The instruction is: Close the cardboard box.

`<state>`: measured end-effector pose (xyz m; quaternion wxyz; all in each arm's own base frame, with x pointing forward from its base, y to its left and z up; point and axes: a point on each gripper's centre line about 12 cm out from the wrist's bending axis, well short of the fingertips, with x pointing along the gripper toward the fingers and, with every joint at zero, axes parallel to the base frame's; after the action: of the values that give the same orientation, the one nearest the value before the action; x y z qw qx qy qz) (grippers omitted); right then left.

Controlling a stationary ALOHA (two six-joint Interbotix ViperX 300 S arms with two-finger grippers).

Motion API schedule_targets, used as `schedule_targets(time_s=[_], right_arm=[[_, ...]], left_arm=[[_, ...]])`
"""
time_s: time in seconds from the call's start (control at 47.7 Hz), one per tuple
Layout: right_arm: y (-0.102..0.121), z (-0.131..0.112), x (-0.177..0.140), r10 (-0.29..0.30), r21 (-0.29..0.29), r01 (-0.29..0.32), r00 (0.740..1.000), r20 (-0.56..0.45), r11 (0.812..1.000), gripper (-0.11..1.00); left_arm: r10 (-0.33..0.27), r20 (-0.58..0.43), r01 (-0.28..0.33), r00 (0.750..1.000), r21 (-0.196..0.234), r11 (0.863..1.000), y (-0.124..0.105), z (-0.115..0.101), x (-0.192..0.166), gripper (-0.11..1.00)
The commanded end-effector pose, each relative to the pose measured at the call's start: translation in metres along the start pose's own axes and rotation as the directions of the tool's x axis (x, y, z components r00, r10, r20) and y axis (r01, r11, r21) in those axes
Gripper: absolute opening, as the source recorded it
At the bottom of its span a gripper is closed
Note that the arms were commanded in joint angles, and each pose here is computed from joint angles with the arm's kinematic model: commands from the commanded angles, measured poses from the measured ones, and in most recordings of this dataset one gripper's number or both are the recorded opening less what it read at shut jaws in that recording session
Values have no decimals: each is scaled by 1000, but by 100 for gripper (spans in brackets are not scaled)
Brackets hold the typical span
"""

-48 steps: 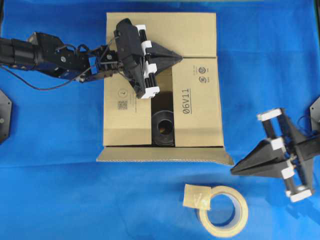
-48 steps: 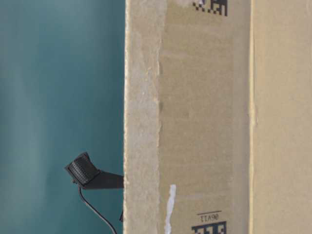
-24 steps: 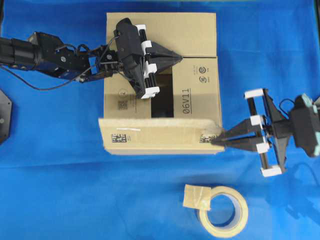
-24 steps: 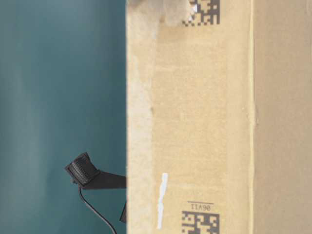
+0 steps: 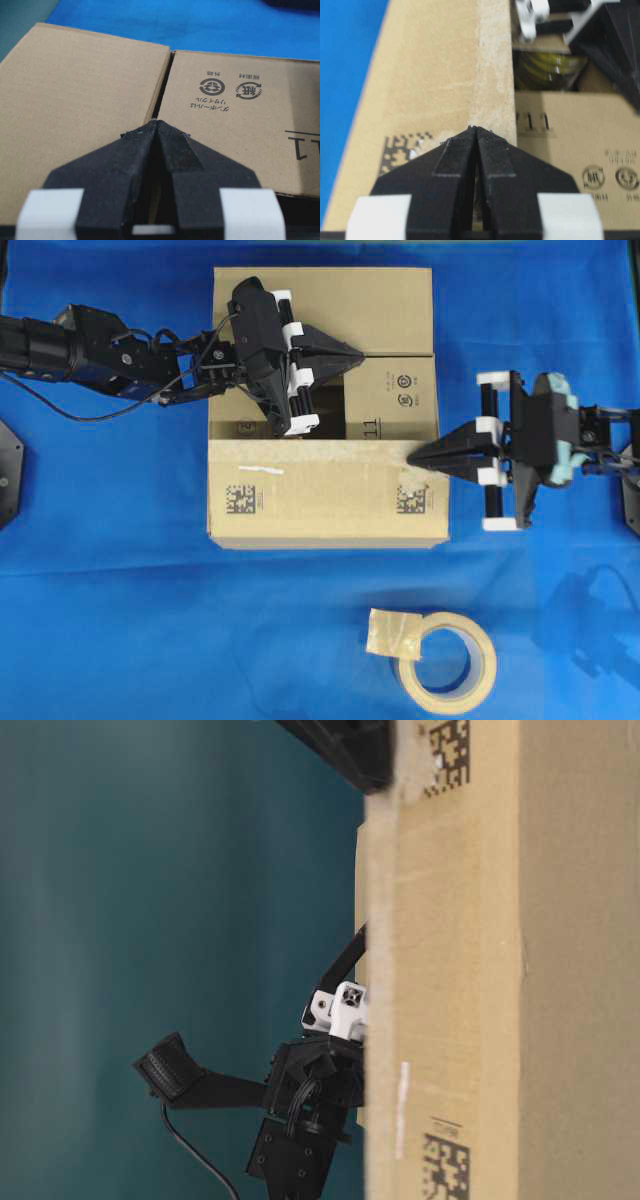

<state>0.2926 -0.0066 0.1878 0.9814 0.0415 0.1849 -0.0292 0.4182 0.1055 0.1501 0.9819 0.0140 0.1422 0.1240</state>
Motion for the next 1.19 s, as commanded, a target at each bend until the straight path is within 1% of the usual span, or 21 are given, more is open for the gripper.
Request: schedule_targets(time_s=[0.0, 0.105, 0.273, 0.461, 0.587, 0.65, 0.818, 0.922, 1.006, 1.09, 1.174], right_arm=[[-5, 2, 5, -20, 19, 20, 1000, 1, 1000, 0], [-9, -6, 11, -35, 35, 37, 999, -32, 999, 0], [-10, -14, 14, -43, 46, 45, 997, -61, 998, 0], [-10, -14, 15, -43, 47, 46, 997, -61, 998, 0], [-10, -14, 14, -43, 49, 46, 997, -60, 998, 0], [-10, -13, 15, -43, 47, 46, 997, -60, 998, 0], [-10, -14, 15, -43, 47, 46, 997, -61, 998, 0], [-10, -14, 15, -44, 49, 47, 997, -58, 998, 0], [-10, -13, 15, -44, 49, 46, 997, -57, 998, 0], [-10, -13, 15, -44, 49, 46, 998, -55, 998, 0], [-10, -13, 15, -43, 47, 46, 998, -55, 998, 0]], left_arm=[[4, 9, -4, 1000, -5, 1000, 2, 4, -1, 0], [3, 9, -3, 1000, -5, 1000, 1, 4, -1, 0], [1, 11, -1, 1000, -5, 1000, 0, 5, 0, 0], [-3, 14, 3, 1000, -5, 1000, -2, 6, 0, 0], [-4, 28, 4, 1000, -14, 1000, -2, 13, -3, 0], [-2, 35, 3, 999, -19, 1000, -1, 22, -7, 0], [-4, 45, 5, 999, -15, 1000, 2, 61, -22, 0], [3, 47, -3, 999, -15, 1000, 8, 84, -29, 0], [21, 49, -20, 999, -13, 1000, 17, 102, -34, 0], [44, 42, -43, 998, -10, 999, 29, 115, -36, 0], [72, 16, -72, 997, 8, 997, 44, 124, -35, 0]])
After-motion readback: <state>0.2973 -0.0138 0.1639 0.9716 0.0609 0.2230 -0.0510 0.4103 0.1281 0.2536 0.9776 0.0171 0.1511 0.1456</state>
